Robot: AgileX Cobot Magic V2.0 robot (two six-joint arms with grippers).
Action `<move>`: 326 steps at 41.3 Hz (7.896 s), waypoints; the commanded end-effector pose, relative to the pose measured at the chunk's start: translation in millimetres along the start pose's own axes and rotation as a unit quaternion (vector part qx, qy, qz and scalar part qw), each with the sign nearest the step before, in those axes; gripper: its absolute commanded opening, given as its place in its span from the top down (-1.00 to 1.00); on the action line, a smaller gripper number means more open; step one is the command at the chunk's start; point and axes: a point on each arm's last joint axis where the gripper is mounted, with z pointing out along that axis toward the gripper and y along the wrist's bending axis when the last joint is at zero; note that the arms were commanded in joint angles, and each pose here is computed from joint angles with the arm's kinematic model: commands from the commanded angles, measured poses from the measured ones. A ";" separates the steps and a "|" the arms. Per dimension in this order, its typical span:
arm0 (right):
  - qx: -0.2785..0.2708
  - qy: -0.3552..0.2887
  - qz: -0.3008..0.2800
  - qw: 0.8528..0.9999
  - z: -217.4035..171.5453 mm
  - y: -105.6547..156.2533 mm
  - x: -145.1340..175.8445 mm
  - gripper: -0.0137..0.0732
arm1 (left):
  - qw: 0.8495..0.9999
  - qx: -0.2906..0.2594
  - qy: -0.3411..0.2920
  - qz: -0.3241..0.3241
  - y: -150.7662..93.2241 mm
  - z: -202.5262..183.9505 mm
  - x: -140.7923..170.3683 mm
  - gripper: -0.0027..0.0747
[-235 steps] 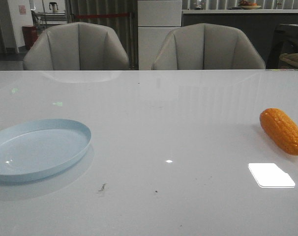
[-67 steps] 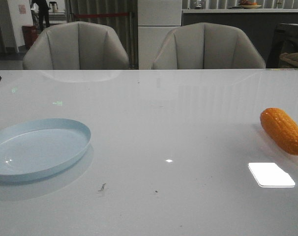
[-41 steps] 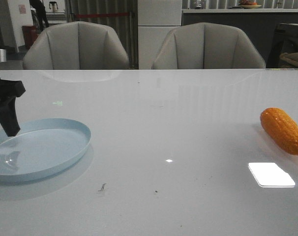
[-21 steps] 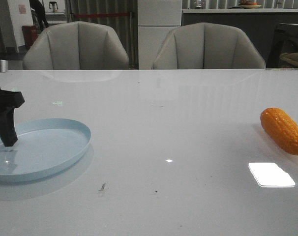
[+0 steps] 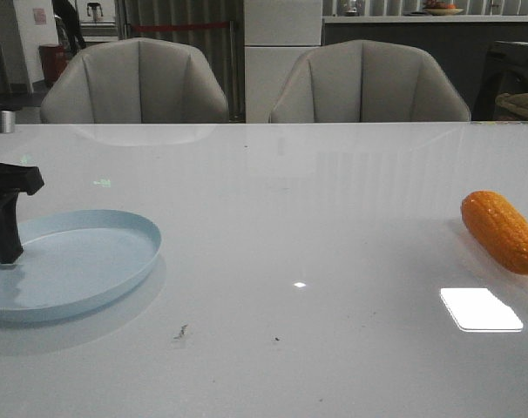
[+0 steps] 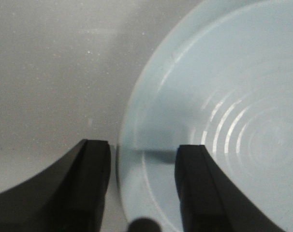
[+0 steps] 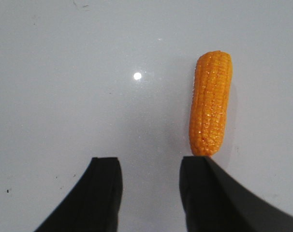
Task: Place corn on plate with both arms
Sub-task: 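Lower the left gripper onto the light blue plate's rim and grasp it, then lift the plate with the left gripper and set it down mid-table, then release the plate and raise the left gripper away, then lower the right gripper over the orange corn cob and grasp it, then lift the corn with the right gripper and lower it onto the plate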
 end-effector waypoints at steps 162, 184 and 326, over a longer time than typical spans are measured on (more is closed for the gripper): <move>0.004 -0.022 0.016 1.000 -9.2 -3.8 -35.6 -0.26 | 0.921 0.014 -0.355 0.159 -106.8 -229.2 -88.4 -0.44; 0.084 0.026 -0.016 0.996 16.4 -45.1 -83.1 -0.26 | 0.834 -0.059 -0.541 0.090 -46.2 -262.0 68.4 -0.44; -0.144 0.285 -0.226 0.921 213.6 158.3 -92.7 -0.18 | 0.785 -0.077 -0.607 0.097 -40.1 -230.0 218.3 -0.44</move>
